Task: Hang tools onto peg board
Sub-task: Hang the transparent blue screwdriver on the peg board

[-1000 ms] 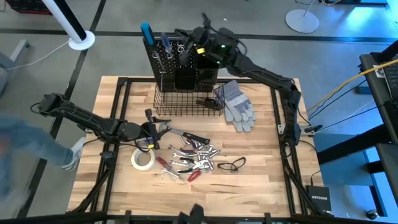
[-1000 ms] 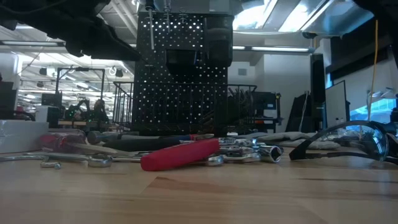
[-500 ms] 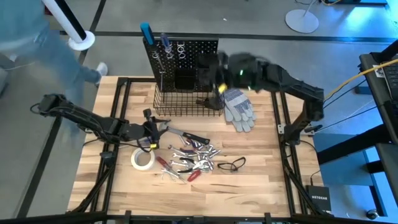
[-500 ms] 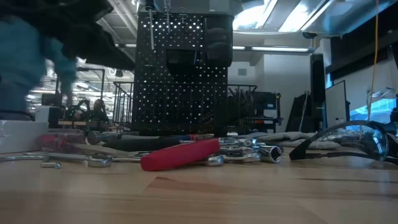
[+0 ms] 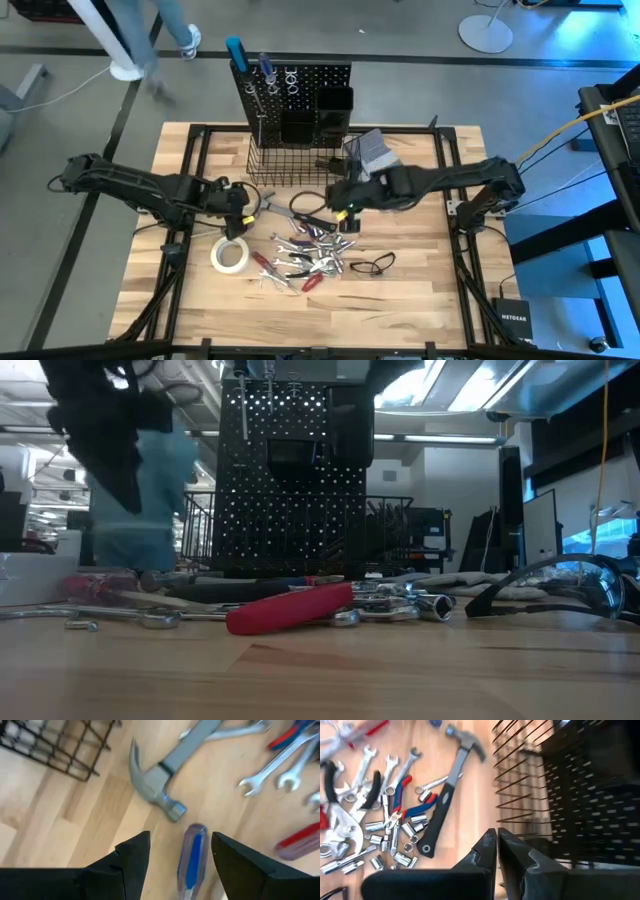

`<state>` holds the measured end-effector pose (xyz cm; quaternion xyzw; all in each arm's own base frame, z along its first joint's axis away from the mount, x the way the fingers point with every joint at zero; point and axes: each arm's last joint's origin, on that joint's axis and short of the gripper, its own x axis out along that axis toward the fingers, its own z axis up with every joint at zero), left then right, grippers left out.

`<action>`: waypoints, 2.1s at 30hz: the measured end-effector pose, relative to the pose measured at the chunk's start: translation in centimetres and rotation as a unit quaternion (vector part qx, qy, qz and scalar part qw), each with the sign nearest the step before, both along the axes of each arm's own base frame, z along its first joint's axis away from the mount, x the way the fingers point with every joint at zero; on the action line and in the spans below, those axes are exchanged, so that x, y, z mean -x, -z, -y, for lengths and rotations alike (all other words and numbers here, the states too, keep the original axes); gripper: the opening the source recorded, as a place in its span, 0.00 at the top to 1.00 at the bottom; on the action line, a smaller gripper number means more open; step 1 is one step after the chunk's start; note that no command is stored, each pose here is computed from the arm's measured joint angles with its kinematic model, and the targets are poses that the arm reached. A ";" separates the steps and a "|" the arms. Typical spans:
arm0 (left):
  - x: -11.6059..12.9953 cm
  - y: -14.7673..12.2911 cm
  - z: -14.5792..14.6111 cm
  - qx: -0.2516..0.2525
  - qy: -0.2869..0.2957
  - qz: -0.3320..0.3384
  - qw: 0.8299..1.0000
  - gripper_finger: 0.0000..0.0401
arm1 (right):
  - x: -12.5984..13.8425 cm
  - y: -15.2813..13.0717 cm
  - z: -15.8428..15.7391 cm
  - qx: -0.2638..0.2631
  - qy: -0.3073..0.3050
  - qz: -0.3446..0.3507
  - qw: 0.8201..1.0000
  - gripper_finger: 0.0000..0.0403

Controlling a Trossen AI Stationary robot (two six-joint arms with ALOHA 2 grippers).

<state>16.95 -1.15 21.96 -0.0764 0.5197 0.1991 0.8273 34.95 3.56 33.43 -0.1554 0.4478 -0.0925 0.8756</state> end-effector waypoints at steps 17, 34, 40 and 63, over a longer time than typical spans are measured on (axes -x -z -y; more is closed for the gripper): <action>-2.8 4.9 -1.0 0.056 0.027 -0.136 0.989 0.52 | -0.5 9.9 -0.1 -0.118 -0.029 0.045 0.992 0.94; -2.8 8.8 -1.5 0.083 0.049 -0.173 0.980 0.59 | -1.1 9.3 -0.2 -0.115 -0.036 0.084 0.989 0.94; -2.8 8.8 -1.5 0.084 0.053 -0.172 0.980 0.69 | -1.1 9.3 -0.2 -0.114 -0.035 0.084 0.989 0.94; -1.3 -3.5 -0.2 0.039 0.108 0.063 0.991 0.69 | -1.3 9.1 -0.2 -0.118 -0.034 0.099 0.987 0.94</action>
